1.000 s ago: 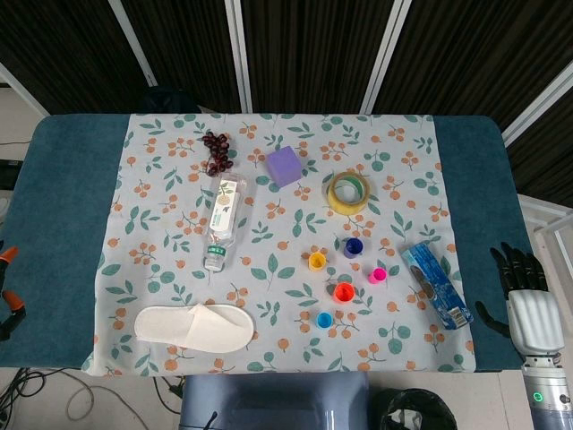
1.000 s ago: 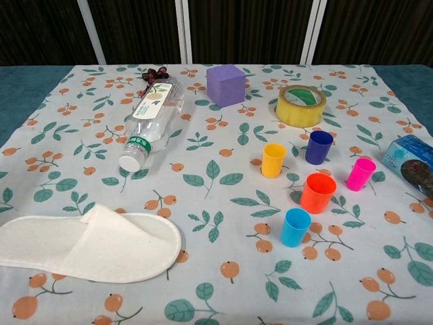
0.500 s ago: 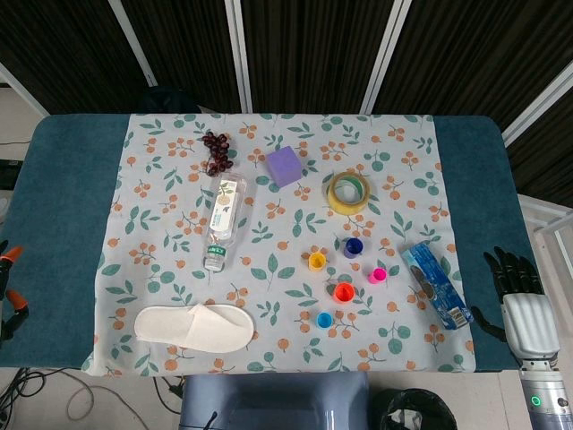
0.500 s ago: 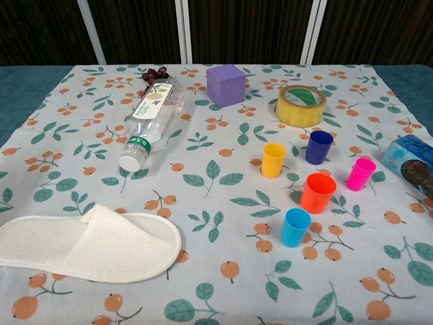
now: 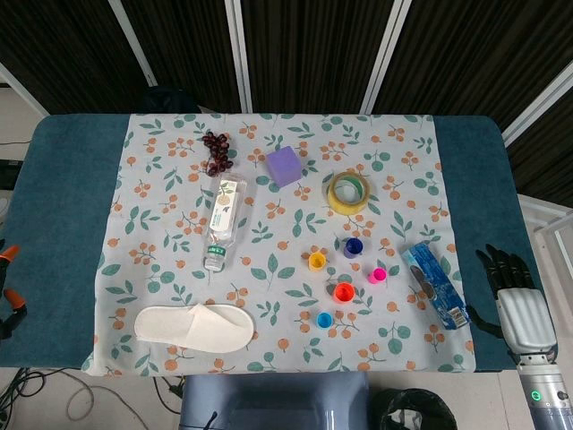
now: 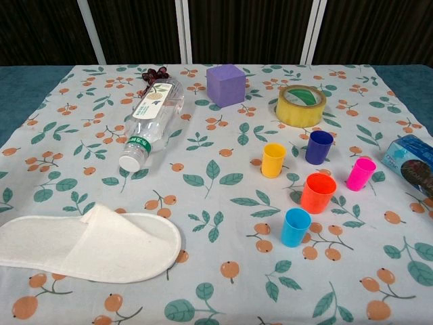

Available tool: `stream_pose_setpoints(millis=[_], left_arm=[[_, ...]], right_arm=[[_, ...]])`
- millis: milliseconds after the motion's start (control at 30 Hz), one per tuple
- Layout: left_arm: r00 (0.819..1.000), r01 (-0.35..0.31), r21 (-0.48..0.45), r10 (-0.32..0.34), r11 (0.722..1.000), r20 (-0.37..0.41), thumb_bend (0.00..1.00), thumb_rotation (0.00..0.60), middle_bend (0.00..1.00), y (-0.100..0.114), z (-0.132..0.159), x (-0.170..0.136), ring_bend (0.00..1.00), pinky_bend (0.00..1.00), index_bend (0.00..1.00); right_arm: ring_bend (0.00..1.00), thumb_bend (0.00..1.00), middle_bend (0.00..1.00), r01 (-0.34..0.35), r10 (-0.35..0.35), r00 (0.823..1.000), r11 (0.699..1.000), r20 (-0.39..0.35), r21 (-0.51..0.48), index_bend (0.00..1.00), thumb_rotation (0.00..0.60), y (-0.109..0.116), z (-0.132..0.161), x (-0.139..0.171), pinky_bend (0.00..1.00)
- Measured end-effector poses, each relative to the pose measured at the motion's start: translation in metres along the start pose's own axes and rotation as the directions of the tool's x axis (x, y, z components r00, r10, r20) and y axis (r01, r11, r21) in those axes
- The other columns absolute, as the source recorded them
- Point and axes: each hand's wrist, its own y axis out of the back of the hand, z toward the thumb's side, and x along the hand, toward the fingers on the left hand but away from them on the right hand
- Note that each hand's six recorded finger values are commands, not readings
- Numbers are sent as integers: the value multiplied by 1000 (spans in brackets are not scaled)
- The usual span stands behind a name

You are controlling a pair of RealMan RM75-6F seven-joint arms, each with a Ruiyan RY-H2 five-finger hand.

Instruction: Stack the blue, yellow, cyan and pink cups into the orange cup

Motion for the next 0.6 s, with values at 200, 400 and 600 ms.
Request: stream_pose_setpoints(millis=[200, 400, 600], left_arm=[[1000, 4, -1, -4, 1000, 2, 814, 600, 30, -1, 1, 0, 18, 79, 121], [1000, 1, -9, -1, 1000, -2, 814, 600, 30, 0, 1, 0, 18, 79, 127], [1000, 1, -18, -2, 1000, -10, 814, 600, 30, 1, -1, -1, 18, 76, 129]], right_arm=[[0, 341, 0, -78, 77, 996, 997, -47, -20, 3, 600, 6, 22, -31, 28], [0, 341, 0, -159, 154, 983, 986, -99, -48, 31, 600, 18, 55, -83, 11], [0, 341, 0, -203, 204, 974, 979, -102, 18, 107, 600, 23, 82, -122, 11]])
